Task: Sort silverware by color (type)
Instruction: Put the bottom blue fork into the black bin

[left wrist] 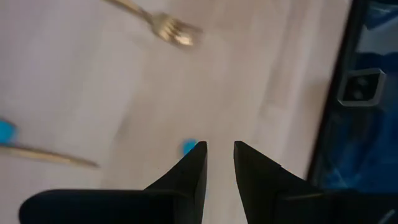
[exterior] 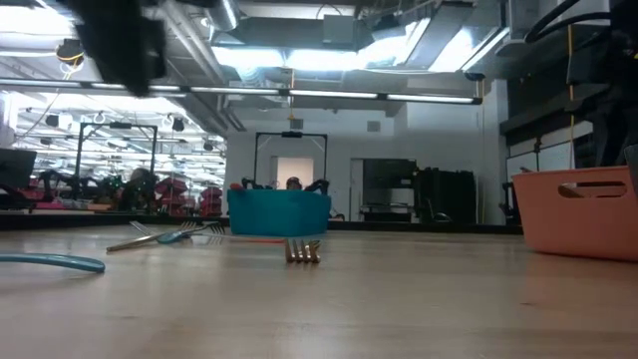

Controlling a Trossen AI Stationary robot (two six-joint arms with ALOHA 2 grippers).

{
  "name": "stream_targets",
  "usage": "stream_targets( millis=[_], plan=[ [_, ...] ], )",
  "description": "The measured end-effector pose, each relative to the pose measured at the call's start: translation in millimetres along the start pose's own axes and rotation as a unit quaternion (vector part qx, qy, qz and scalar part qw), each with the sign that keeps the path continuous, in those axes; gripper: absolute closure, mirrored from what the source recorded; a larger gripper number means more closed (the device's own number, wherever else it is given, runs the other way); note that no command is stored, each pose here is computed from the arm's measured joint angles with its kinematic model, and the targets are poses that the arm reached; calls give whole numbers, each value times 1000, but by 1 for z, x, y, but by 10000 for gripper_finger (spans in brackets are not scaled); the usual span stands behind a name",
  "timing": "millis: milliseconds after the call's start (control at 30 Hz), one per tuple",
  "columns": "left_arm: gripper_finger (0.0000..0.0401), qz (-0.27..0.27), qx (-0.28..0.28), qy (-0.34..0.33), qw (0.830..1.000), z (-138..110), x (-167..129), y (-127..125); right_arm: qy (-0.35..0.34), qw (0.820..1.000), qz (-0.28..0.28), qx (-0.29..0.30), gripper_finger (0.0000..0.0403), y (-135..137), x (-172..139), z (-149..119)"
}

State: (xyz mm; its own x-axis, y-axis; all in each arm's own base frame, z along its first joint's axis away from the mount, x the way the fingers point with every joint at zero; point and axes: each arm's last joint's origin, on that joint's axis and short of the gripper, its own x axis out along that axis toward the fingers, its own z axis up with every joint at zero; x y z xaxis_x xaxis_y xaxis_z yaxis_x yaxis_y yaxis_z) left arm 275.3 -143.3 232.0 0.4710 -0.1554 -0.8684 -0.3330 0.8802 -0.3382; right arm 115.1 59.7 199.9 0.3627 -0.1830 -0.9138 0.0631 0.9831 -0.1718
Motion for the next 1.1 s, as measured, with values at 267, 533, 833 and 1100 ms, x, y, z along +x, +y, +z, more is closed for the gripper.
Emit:
stream_targets(
  millis=[267, 533, 833, 1100],
  plan=[
    [328, -9, 8, 36, 999, -41, -6, -24, 0, 1000, 0, 0, 318, 0, 0, 0],
    [328, 29, 48, 75, 996, -66, 8, -30, 0, 1000, 1, 0, 318, 0, 0, 0],
    [328, 73, 56, 100, 991, -74, 36, -27, -1, 1000, 1, 0, 318, 0, 0, 0],
    [328, 105, 61, 120, 985, -80, 54, -23, -1, 1000, 1, 0, 318, 0, 0, 0]
  ],
)
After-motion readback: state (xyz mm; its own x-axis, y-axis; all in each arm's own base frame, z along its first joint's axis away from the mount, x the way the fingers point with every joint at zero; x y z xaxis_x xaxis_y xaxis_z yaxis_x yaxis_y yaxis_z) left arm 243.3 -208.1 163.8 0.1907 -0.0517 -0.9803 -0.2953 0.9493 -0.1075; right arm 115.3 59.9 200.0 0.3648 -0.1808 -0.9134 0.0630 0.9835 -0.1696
